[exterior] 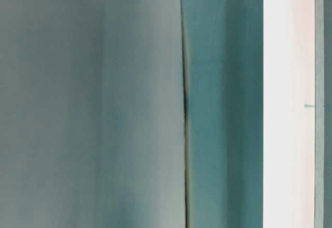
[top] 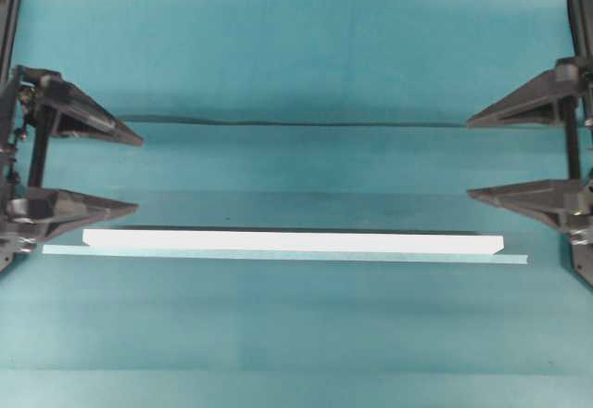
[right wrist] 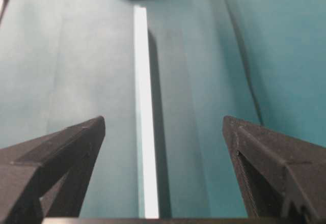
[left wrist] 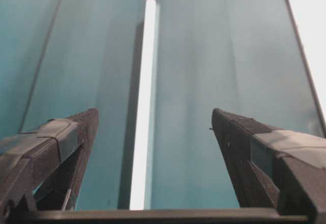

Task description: Lift a wooden board with both hands.

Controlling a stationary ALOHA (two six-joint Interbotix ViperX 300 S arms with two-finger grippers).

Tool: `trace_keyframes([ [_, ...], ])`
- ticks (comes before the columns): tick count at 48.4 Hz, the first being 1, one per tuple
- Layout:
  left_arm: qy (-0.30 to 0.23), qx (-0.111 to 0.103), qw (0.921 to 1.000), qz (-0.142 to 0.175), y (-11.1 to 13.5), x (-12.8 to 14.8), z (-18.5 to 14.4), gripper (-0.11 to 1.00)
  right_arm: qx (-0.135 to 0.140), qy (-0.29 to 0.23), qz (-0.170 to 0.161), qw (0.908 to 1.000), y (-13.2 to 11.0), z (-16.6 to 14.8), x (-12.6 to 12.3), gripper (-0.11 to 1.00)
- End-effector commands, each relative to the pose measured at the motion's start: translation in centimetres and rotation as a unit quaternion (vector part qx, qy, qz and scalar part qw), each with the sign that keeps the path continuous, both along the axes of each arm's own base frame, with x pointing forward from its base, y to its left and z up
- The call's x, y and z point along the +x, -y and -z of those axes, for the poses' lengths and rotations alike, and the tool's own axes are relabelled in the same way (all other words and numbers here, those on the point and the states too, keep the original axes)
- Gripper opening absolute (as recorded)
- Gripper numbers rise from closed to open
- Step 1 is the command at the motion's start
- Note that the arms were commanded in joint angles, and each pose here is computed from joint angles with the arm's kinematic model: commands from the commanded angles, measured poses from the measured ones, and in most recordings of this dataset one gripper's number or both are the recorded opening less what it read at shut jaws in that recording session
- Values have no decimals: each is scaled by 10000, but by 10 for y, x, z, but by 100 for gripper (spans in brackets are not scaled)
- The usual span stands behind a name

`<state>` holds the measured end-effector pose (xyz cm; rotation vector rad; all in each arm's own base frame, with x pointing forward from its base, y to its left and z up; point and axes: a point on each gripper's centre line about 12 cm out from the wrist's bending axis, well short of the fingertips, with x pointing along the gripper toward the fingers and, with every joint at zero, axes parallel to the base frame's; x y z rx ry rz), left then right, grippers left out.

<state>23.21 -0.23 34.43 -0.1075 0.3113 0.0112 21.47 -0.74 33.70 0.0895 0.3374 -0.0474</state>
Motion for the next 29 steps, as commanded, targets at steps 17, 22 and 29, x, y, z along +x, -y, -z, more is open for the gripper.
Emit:
trace_keyframes([
  [17, 253, 13, 9997, -59, -3, -3, -11, 99, 30, 584, 46, 9983, 1, -3, -8, 94],
  [22, 246, 21, 9997, -59, -3, -3, -10, 99, 28, 622, 46, 9980, 1, -3, -10, 94],
  [29, 246, 21, 9997, -59, -3, -3, -10, 99, 27, 653, 53, 9978, 1, -4, -12, 94],
])
